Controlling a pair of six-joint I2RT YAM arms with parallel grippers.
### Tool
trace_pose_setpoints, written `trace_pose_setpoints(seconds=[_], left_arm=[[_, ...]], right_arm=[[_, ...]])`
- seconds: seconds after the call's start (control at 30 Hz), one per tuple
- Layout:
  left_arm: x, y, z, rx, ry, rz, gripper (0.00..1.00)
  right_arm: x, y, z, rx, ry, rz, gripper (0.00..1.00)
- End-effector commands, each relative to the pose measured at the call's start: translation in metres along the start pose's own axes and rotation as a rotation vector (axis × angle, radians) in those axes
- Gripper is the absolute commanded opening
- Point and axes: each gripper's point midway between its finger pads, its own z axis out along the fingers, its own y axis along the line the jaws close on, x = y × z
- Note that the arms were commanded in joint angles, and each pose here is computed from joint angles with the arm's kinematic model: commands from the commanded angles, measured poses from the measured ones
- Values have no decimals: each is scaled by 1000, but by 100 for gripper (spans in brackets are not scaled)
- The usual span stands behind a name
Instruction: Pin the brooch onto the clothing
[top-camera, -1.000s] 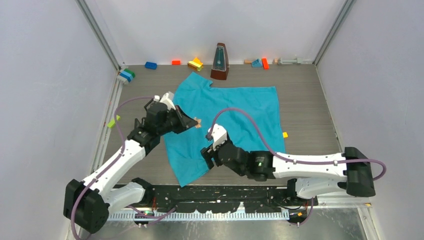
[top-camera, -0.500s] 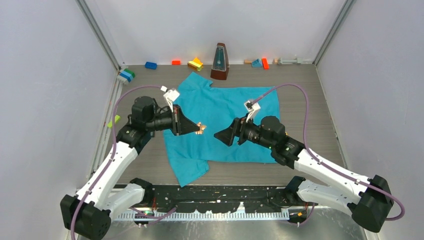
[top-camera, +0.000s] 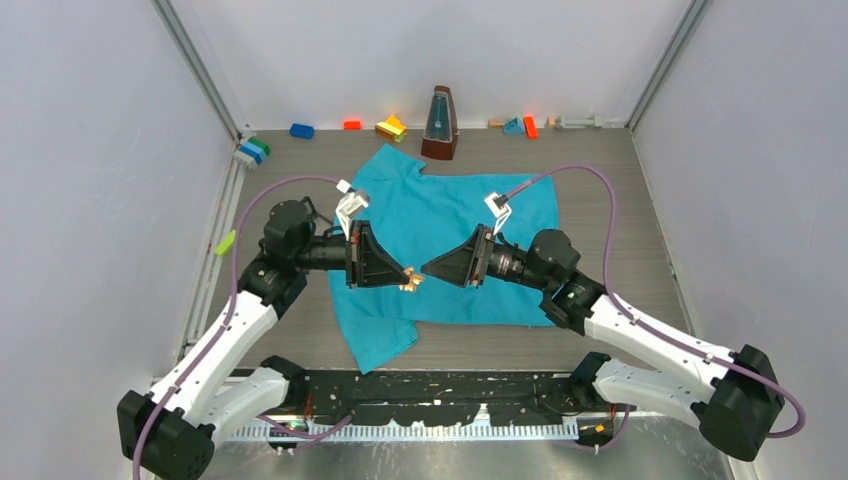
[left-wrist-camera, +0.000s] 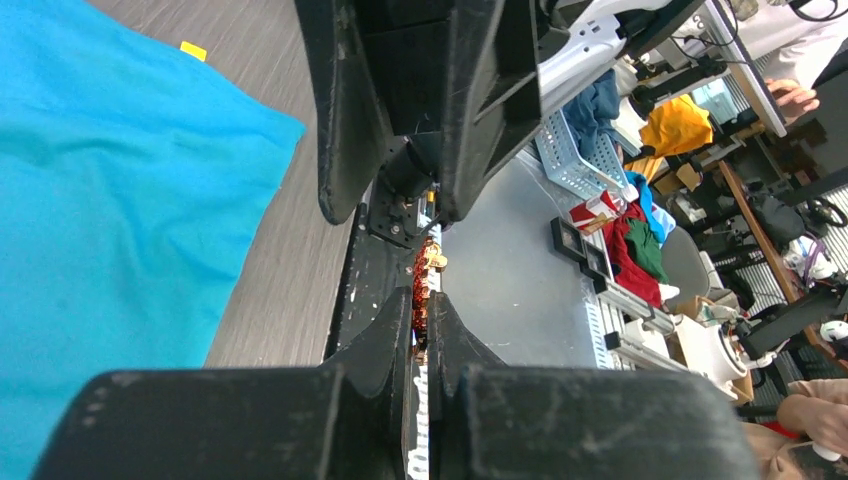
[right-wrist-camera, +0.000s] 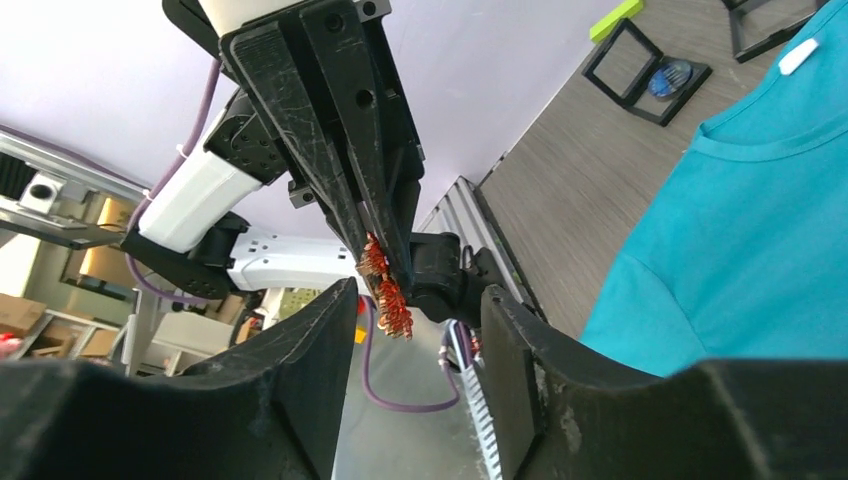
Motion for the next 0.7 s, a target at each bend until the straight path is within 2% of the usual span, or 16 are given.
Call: trace_pose_setpoints(seconds=[0.0, 0.4, 0.67], left_arm=[[-6, -16, -1, 58, -12, 76, 0], [-7, -15, -1, 51, -17, 76, 0], [-7, -16, -1, 53, -18, 81, 0]], right_arm=[[-8, 22, 4, -106, -15, 26, 53], [11, 38, 6, -202, 44, 27, 54], [18, 27, 13, -180, 64, 36, 44]])
